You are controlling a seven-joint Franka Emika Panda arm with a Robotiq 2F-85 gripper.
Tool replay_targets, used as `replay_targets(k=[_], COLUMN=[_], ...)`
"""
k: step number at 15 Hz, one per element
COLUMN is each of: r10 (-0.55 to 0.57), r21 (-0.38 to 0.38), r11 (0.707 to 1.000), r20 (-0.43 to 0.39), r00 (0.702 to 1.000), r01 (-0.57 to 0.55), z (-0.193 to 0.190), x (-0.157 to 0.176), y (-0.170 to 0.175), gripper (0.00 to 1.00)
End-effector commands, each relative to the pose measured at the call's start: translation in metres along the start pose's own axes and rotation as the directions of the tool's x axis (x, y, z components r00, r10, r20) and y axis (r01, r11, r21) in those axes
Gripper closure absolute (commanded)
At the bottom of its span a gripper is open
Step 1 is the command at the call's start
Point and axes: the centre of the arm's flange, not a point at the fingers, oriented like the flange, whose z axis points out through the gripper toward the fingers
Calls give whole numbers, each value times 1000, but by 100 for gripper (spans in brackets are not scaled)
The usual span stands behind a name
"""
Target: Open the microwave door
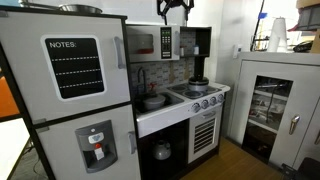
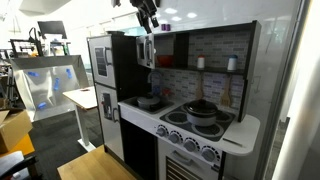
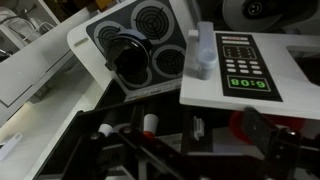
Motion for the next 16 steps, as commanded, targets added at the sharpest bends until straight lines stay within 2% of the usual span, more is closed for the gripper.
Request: replay_targets(k=[1,6,12,16], r10=[-25,-25,58,58], r21=[22,34,28,42], r11=[999,999,998,998], r20=[-14,-16,-32,-74], r00=[1000,1000,998,996], r01=[25,26,-57,-55], z=[-10,-19,-19,-29], x=[-33,-52,-27,-13], y=[-9,-12,19,17], gripper=[0,0,0,0])
